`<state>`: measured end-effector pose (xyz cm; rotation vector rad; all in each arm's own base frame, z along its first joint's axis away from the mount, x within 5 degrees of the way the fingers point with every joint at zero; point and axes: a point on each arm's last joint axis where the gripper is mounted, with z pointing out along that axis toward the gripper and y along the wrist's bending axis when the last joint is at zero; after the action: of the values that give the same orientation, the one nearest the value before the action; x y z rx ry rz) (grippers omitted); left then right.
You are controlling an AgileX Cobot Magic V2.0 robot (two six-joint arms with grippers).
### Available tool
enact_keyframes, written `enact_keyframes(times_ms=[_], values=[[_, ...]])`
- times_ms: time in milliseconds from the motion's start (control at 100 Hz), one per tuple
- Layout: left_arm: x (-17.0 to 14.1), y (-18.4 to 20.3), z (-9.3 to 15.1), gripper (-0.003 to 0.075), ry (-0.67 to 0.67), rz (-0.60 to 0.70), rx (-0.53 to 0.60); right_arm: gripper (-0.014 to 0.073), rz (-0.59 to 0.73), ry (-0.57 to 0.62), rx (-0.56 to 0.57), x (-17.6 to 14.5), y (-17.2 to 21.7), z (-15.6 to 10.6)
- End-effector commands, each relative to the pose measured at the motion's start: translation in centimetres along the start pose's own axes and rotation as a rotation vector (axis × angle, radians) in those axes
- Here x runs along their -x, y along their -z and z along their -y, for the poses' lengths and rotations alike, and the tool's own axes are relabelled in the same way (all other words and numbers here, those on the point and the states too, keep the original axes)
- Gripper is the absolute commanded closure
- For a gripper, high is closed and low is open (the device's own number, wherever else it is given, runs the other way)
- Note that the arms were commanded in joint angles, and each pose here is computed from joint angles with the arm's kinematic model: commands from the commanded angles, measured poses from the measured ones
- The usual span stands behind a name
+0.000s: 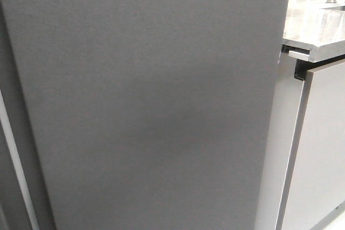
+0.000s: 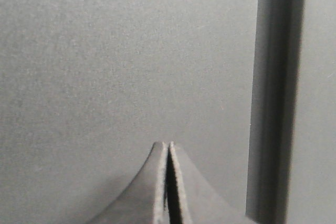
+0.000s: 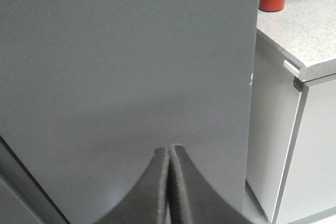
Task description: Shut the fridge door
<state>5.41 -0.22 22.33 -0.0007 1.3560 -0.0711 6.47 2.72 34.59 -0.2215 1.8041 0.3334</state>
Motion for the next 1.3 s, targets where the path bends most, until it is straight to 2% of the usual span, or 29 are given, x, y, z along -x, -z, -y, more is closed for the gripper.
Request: enact_keyframes(times_ms=[0,240,410,550,849,1069,1289], values=[[-0.4,0.2,0.0,0.0740,0.012,0.058,-0.003,0.0640,0.100,0.002,-0.016,1.4,0.3,0.1],[-0.4,0.2,0.0,0.0740,0.012,0.058,-0.003,0.0640,0.121,0.001,-0.020,1.5,0.2,0.1],[-0.4,0.2,0.0,0.0740,0.012,0.058,-0.003,0.0640,0.263,-0.006,-0.086,1.0,0.5,0.7],[-0.4,0.2,0.0,0.0740,0.012,0.058,-0.003,0.0640,0.345,-0.017,-0.205,-1.9,0.4,1.9],[-0.4,0.2,0.0,0.0740,0.012,0.058,-0.003,0.0639,0.355,-0.041,-0.417,-10.1,-0.4,3.8],[-0.4,0.2,0.0,0.0740,0.012,0.058,-0.003,0.0640,0.406,-0.037,-0.458,-13.7,-1.1,4.5],[-0.4,0.2,0.0,0.0740,0.012,0.058,-0.003,0.0639,0.386,-0.043,-0.454,-13.8,-1.2,4.5]])
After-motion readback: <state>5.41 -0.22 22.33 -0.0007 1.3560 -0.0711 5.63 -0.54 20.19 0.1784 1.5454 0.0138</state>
